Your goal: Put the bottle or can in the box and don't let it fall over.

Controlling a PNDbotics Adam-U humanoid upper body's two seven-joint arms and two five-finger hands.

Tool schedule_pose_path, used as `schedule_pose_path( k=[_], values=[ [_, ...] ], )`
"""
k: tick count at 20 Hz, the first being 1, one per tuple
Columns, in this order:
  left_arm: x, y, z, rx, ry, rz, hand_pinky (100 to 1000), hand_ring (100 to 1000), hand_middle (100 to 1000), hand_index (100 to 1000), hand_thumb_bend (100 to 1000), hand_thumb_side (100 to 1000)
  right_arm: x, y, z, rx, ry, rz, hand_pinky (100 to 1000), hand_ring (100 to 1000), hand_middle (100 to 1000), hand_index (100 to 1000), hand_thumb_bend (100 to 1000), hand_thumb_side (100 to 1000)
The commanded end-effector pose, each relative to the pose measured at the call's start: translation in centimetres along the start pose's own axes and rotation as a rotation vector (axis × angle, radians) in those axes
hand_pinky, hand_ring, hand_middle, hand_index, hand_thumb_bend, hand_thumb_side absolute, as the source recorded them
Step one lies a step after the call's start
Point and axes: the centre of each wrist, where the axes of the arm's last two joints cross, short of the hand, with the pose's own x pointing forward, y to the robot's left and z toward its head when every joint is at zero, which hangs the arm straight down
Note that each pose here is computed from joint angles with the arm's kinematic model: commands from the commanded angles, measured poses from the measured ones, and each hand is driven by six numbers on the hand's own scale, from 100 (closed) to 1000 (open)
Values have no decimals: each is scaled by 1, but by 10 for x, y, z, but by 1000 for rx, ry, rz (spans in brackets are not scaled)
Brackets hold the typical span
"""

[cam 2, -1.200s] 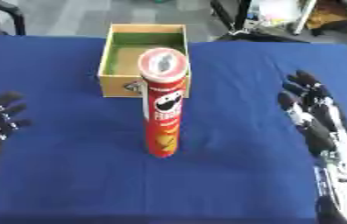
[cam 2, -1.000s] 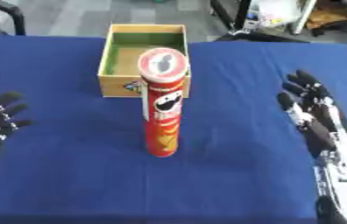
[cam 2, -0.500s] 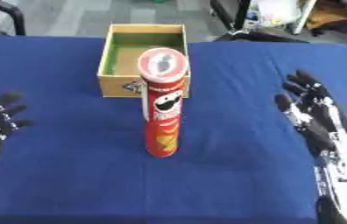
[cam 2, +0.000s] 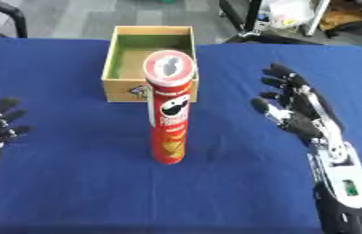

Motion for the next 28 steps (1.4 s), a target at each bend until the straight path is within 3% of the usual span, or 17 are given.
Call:
schedule_pose_path(
  k=[1,14,28],
  values=[
    [8,2,-4,-13,-25,-18,774,919,912,925,412,928,5,-4,-10,71,-8,40,776,915,886,932,666,312],
    [7,1,-3,-17,-22,-16,775,919,913,926,412,930,-3,20,-37,273,-4,28,784,937,905,936,682,277],
    [7,0,-4,-23,-24,-13,775,919,913,927,410,930,-8,47,-61,408,-6,11,782,937,900,936,685,257]
  ],
)
